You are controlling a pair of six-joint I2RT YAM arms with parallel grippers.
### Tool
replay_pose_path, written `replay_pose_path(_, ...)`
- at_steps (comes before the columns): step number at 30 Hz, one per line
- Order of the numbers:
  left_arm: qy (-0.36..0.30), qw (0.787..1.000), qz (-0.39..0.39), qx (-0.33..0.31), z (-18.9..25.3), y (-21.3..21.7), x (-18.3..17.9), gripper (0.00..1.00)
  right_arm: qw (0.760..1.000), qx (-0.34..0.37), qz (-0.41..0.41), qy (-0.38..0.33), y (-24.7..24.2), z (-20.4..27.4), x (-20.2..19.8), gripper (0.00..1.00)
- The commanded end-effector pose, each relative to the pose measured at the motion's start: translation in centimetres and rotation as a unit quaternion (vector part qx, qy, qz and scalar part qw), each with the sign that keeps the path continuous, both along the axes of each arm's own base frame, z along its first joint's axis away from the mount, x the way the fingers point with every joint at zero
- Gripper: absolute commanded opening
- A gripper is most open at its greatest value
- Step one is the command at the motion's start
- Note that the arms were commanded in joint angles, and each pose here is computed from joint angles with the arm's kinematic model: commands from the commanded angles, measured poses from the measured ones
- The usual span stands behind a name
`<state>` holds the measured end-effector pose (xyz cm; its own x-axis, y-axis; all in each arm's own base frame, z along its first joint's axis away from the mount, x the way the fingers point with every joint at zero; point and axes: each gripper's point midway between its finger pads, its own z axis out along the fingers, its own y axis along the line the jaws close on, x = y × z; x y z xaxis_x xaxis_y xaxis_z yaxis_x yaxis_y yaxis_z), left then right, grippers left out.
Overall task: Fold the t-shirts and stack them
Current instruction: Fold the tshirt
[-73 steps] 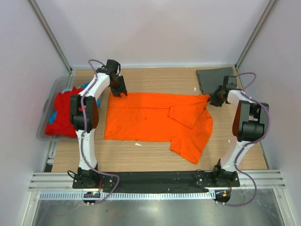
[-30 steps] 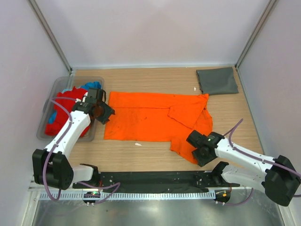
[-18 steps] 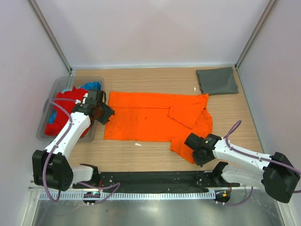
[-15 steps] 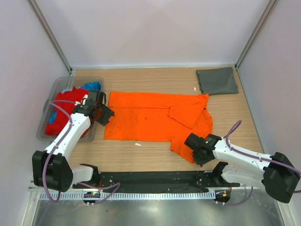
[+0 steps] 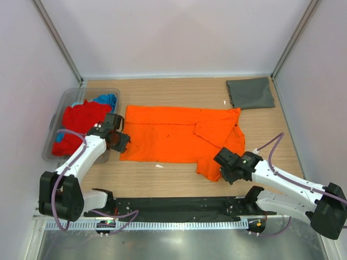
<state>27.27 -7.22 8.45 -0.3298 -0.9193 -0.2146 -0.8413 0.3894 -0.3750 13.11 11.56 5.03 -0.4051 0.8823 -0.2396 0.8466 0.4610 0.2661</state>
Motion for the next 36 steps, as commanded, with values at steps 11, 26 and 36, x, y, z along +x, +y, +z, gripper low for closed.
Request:
replay_pose_path(11, -0.024, 0.99, 0.131, 0.05, -0.9, 4.1, -2.1, 0.4, 0.999, -0.013, 0.017, -0.028, 0.0, 0.3, 1.1, 0.01)
replay_pose_path(26, 0.03, 0.991, 0.118, 0.05, -4.6, 3.2, -2.6, 0.4, 0.999, -0.02, 0.0, -0.046, -1.0, 0.8, 1.2, 0.01)
replay_pose_path(36, 0.046, 0.989, 0.13, 0.06, -5.8, 2.8, -3.8, 0.4, 0.999, -0.016, -0.001, -0.046, -0.7, 0.6, 1.4, 0.01)
